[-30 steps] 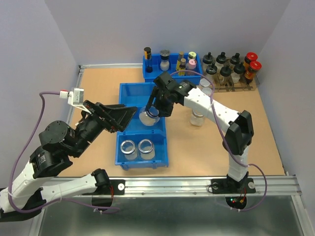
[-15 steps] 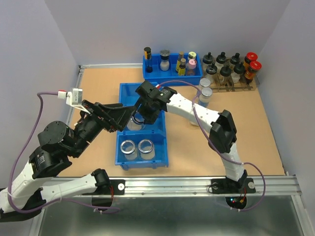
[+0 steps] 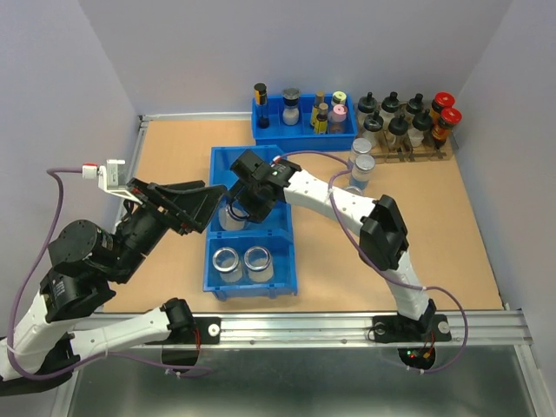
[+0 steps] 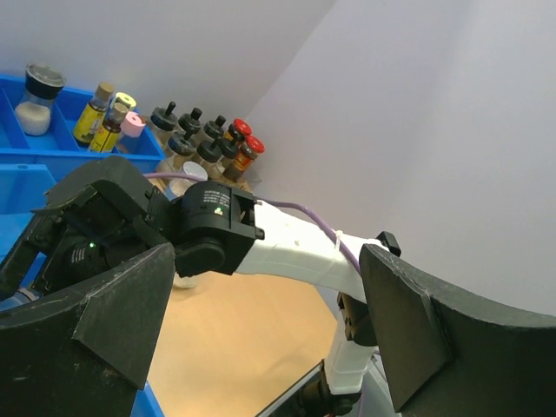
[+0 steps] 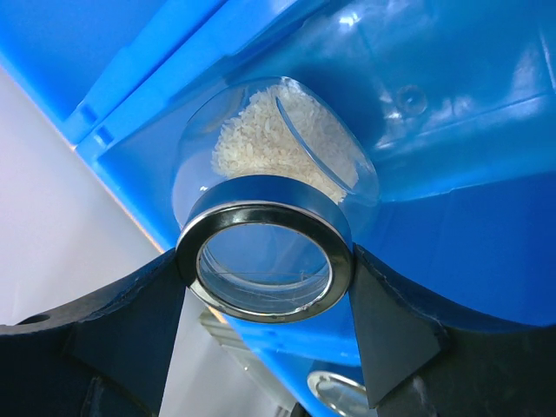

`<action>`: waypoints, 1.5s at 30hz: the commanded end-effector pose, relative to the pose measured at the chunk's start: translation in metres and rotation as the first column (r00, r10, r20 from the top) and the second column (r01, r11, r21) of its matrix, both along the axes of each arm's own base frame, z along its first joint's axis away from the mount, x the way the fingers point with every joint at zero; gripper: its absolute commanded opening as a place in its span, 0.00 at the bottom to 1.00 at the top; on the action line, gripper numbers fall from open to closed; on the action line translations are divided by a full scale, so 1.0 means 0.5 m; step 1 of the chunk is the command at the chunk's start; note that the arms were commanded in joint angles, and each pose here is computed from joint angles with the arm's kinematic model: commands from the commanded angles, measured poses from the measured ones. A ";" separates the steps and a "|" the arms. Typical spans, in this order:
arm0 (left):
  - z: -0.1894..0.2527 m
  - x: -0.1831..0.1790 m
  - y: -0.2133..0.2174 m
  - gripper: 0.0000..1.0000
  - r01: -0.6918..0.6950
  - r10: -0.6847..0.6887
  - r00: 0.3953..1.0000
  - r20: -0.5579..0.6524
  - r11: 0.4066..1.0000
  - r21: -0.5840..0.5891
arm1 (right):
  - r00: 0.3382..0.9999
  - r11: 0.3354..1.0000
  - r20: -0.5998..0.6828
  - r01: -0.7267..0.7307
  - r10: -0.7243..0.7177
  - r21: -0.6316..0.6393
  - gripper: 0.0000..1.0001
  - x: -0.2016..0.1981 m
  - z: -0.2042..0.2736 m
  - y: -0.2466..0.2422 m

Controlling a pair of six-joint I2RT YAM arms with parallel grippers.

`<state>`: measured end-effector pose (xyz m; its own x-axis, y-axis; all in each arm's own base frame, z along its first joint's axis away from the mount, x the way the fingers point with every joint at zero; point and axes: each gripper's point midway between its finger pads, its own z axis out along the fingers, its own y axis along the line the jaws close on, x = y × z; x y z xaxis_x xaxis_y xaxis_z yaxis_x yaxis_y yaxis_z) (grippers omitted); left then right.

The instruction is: Organize the condiment bottles

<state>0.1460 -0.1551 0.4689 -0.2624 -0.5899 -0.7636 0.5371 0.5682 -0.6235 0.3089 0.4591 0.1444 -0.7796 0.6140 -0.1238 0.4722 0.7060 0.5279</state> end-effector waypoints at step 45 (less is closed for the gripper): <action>0.041 0.013 -0.049 0.99 0.035 -0.034 0.999 0.020 0.999 -0.012 | 0.945 0.807 0.132 -0.176 0.299 -0.563 1.00 0.023 0.065 -0.629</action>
<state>0.1530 -0.1723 0.4732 -0.2762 -0.5718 -0.7725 0.5382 0.5739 -0.6172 0.3231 0.2016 0.1804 -0.8087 0.3306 -0.4865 0.2095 0.9348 0.2869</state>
